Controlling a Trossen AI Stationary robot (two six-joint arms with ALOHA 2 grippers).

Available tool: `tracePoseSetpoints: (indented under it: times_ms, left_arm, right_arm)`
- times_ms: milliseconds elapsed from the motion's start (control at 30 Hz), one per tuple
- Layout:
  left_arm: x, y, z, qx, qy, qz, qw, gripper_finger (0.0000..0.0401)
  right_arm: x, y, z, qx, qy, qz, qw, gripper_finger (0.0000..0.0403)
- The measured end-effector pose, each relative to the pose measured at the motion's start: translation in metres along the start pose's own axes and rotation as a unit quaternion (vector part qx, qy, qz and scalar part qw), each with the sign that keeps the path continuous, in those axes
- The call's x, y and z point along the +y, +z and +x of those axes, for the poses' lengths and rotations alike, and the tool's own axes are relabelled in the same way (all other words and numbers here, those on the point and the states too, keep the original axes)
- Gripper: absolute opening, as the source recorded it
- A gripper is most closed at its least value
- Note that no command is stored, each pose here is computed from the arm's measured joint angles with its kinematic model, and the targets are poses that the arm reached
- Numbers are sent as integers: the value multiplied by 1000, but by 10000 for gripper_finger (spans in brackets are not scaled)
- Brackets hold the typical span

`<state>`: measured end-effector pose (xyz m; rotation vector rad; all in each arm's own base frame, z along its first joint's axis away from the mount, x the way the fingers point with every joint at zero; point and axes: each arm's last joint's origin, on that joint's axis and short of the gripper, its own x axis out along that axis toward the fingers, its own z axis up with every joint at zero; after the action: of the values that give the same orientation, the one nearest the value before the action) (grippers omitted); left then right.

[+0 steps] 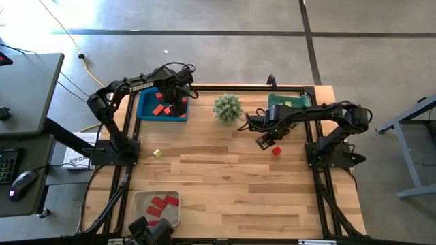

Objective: Sort & place blocks by color
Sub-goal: Put the red block into the white bin

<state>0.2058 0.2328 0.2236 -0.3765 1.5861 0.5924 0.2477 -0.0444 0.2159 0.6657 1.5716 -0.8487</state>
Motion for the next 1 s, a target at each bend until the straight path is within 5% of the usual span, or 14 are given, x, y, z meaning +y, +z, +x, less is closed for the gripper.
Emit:
tracePoseSetpoints:
  times_ms: [567,1000]
  left_arm:
    - [-11,8,-91,-149,16,-13,989,223]
    - [-11,9,-98,-170,12,-53,984,223]
  right_arm:
    - [-3,-16,56,72,55,-40,995,197]
    - [-5,-19,72,60,50,-49,996,171]
